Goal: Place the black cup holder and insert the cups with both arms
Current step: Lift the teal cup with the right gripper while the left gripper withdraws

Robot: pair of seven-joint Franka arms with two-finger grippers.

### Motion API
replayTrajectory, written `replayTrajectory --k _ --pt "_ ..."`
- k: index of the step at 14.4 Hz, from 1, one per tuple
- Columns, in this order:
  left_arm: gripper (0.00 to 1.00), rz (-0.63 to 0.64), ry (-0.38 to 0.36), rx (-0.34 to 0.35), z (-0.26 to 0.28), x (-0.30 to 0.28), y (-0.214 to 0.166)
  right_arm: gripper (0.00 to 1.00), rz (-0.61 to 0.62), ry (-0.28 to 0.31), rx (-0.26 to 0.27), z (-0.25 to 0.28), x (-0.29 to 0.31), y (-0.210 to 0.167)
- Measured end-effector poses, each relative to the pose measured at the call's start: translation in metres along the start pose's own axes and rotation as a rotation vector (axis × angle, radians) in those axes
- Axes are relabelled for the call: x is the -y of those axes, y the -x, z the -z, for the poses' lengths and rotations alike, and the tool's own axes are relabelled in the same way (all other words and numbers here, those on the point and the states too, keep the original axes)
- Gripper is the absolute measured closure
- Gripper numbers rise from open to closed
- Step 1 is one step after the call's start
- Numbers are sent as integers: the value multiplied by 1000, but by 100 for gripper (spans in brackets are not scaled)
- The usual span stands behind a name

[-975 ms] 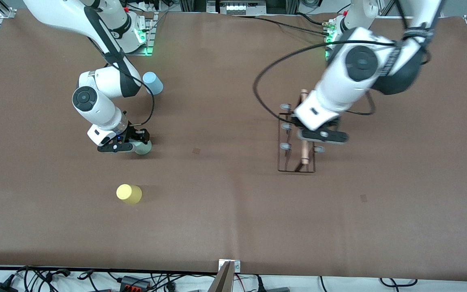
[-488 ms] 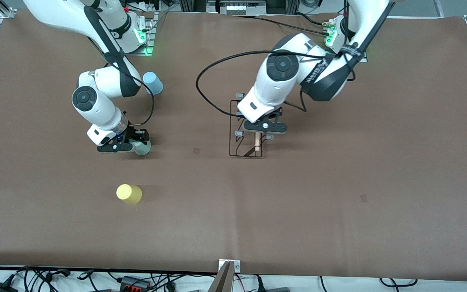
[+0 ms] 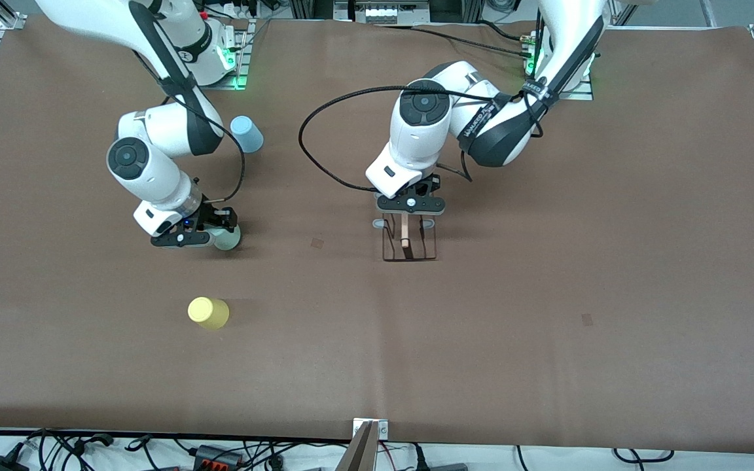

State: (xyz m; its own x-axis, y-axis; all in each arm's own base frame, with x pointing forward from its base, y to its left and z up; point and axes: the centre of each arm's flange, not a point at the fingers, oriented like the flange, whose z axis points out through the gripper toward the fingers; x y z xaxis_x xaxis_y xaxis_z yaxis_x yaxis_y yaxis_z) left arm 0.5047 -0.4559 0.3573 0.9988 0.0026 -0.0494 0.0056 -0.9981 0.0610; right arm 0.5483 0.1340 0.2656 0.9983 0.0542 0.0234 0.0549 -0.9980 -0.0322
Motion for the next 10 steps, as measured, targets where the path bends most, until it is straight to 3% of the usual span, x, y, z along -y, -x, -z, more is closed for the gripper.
replayTrajectory --k 7,9,10 --pt "84 2 21 4 -19 -5 -3 32 -23 15 1 97 -11 -17" --pt "81 2 23 2 -18 -6 -3 32 -23 14 -6 116 -11 -21" --pt "75 3 27 -2 -16 -6 -4 32 -23 15 -6 124 -10 -23"
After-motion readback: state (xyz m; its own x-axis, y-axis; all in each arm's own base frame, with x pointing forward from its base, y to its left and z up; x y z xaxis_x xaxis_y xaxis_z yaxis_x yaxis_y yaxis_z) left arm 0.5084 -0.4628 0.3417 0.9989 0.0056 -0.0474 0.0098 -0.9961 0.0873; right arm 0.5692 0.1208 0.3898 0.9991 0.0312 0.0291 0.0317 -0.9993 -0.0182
